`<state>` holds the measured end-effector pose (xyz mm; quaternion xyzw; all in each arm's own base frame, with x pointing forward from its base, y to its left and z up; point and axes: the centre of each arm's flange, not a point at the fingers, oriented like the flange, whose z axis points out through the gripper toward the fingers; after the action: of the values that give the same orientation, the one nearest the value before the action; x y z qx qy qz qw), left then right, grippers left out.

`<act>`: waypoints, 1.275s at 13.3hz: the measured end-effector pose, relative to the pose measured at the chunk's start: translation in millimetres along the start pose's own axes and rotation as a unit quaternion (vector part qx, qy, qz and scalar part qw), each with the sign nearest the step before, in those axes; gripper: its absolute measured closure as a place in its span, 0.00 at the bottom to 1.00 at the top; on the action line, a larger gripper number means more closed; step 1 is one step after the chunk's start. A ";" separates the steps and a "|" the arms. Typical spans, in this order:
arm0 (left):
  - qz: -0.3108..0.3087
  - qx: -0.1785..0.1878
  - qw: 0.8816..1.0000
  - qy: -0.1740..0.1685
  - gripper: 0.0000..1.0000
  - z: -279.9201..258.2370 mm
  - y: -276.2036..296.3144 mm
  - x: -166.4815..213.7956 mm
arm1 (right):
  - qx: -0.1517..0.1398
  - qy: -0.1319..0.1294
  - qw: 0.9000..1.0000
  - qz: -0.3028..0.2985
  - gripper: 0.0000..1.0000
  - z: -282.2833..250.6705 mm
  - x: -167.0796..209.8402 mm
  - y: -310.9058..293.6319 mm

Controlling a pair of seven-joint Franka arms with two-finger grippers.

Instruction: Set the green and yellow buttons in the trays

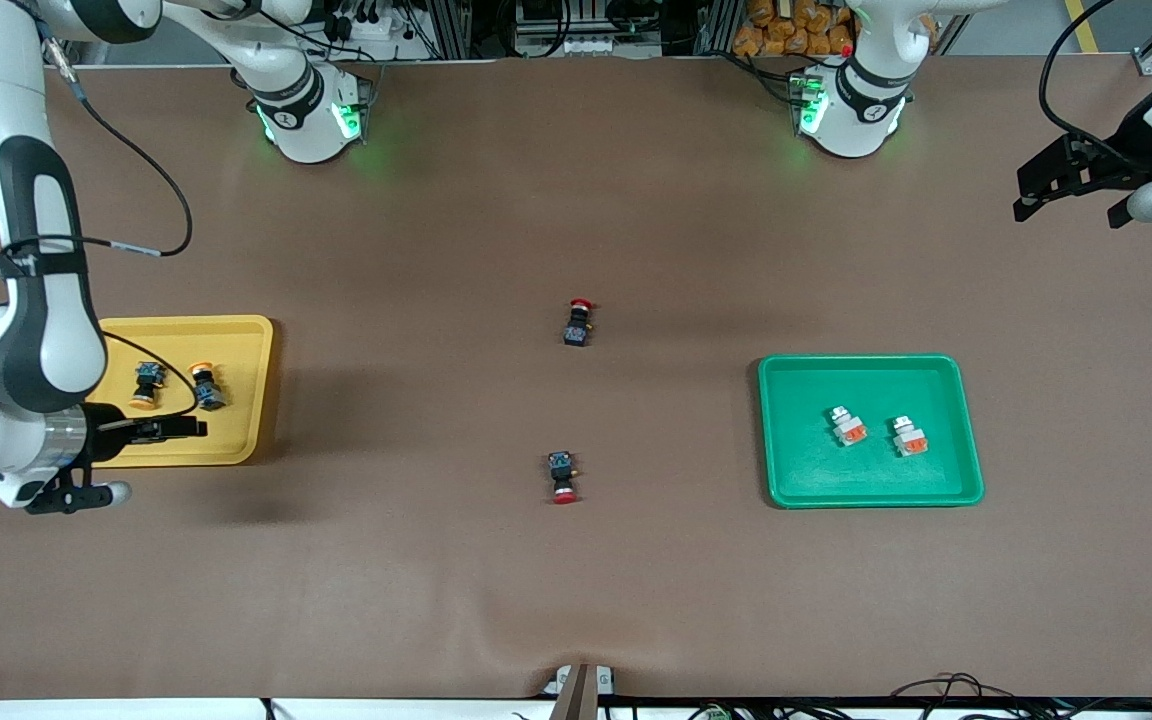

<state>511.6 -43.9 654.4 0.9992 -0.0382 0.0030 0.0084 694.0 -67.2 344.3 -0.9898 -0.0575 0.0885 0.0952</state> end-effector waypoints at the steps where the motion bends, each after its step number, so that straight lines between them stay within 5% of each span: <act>1: 0.000 0.000 1.000 0.000 0.00 0.1 0.0 0.0 | -0.004 0.012 1.000 -0.011 0.00 -17.7 5.2 -12.9; 6: -0.003 0.000 1.000 -0.005 0.00 0.0 -2.6 -1.5 | -0.021 0.079 0.996 -0.037 0.00 -127.9 0.9 -43.0; 10: -0.006 0.000 1.000 -0.003 0.00 -2.1 -5.8 -2.6 | -0.032 0.138 0.989 -0.043 0.00 -238.7 -55.5 -76.8; 17: -0.006 0.000 1.000 -0.003 0.00 -2.9 -5.7 -2.7 | -0.053 0.067 0.995 0.055 0.00 -283.2 -140.3 -118.0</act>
<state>509.3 -37.9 657.2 0.9994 -0.0325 0.0003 0.0083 598.1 -20.9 664.4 -0.9989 -0.0007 0.0244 0.0411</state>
